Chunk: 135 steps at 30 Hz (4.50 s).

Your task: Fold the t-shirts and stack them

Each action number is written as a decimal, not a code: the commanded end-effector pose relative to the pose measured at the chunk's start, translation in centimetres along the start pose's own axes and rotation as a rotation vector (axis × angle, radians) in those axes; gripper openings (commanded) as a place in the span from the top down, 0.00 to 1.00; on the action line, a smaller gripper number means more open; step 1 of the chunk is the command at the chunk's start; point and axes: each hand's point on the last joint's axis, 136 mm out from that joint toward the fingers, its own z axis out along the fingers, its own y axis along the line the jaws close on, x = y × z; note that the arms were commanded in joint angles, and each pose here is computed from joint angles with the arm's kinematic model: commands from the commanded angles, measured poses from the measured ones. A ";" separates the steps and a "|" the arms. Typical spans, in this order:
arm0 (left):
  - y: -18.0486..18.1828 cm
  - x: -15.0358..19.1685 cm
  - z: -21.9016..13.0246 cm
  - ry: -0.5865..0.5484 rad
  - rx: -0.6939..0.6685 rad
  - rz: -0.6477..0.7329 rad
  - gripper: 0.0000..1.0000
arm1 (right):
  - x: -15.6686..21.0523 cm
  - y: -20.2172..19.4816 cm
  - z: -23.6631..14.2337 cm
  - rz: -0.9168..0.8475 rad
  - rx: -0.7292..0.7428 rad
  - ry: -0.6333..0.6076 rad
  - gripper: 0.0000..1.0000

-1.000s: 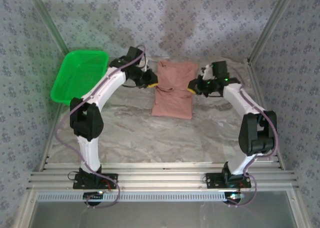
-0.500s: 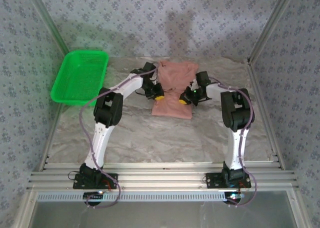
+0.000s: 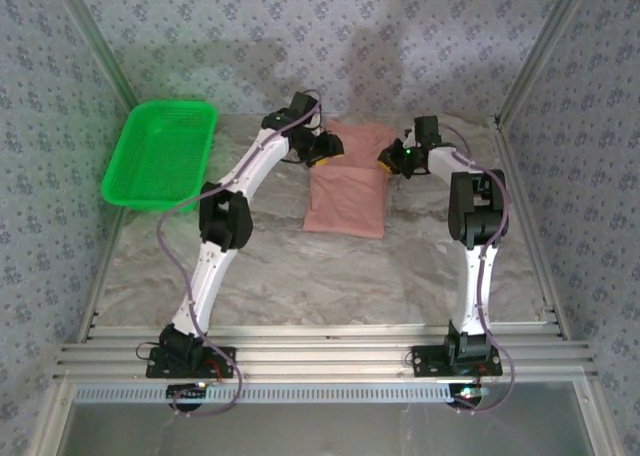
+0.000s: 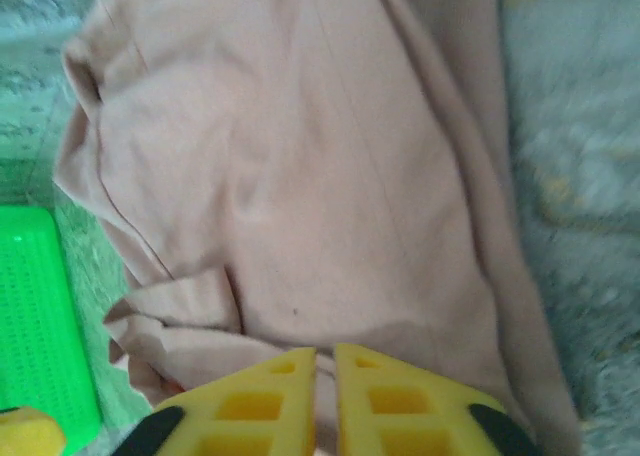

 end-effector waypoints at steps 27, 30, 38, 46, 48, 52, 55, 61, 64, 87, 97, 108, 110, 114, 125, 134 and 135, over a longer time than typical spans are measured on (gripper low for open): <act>8.1 16.8 -3.4 0.169 0.032 -0.276 0.31 | 22.0 -3.0 -7.6 0.038 0.035 0.303 0.40; 8.0 16.2 -2.7 0.165 0.031 -0.281 0.33 | 22.2 -3.7 -7.5 0.049 0.056 0.305 0.40; 8.5 16.3 -0.5 0.186 0.022 -0.307 0.47 | 22.4 -4.9 -6.7 0.061 0.113 0.318 0.40; 7.9 17.1 0.6 0.214 0.003 -0.269 0.87 | 23.1 -6.9 -6.4 0.093 0.250 0.339 0.67; 7.9 17.3 -0.2 0.214 -0.011 -0.259 0.96 | 22.7 -7.2 -6.7 0.103 0.273 0.321 0.85; 8.1 18.2 -2.7 0.197 -0.044 -0.217 1.00 | 21.8 -6.3 -8.2 0.089 0.276 0.271 1.00; 7.7 19.4 -4.5 0.191 -0.062 -0.179 1.00 | 22.3 -4.9 -9.9 0.061 0.267 0.261 1.00; 7.3 23.8 -7.4 0.188 -0.086 -0.149 1.00 | 26.5 -4.0 -13.7 0.091 0.244 0.270 1.00; 7.8 27.2 -8.6 0.205 -0.115 -0.146 1.00 | 30.0 -4.2 -15.6 0.120 0.254 0.277 1.00; 2.1 24.5 -16.2 0.145 0.049 -0.152 1.00 | 27.0 5.2 -20.6 -0.029 0.193 0.213 1.00; 1.2 16.4 -16.1 0.116 0.126 -0.161 1.00 | 20.2 6.5 -18.0 -0.064 0.191 0.201 1.00; 2.0 10.9 -11.8 0.141 0.153 -0.197 1.00 | 14.5 4.6 -14.8 -0.037 0.225 0.206 1.00; 1.8 10.1 -11.0 0.149 0.162 -0.191 1.00 | 13.7 4.4 -14.3 -0.066 0.219 0.205 1.00; 1.9 8.9 -9.5 0.164 0.149 -0.185 1.00 | 12.6 3.7 -12.9 -0.049 0.220 0.213 1.00; 3.9 5.1 -4.6 0.187 0.174 -0.249 0.99 | 9.1 0.3 -8.4 0.006 0.221 0.225 1.00; -2.0 -3.5 -9.0 0.028 0.287 -0.196 0.25 | -0.6 5.9 -8.3 0.009 0.036 0.034 0.54; -3.1 -4.3 -10.9 -0.009 0.293 -0.163 0.21 | -1.3 7.1 -9.7 -0.017 0.030 0.007 0.54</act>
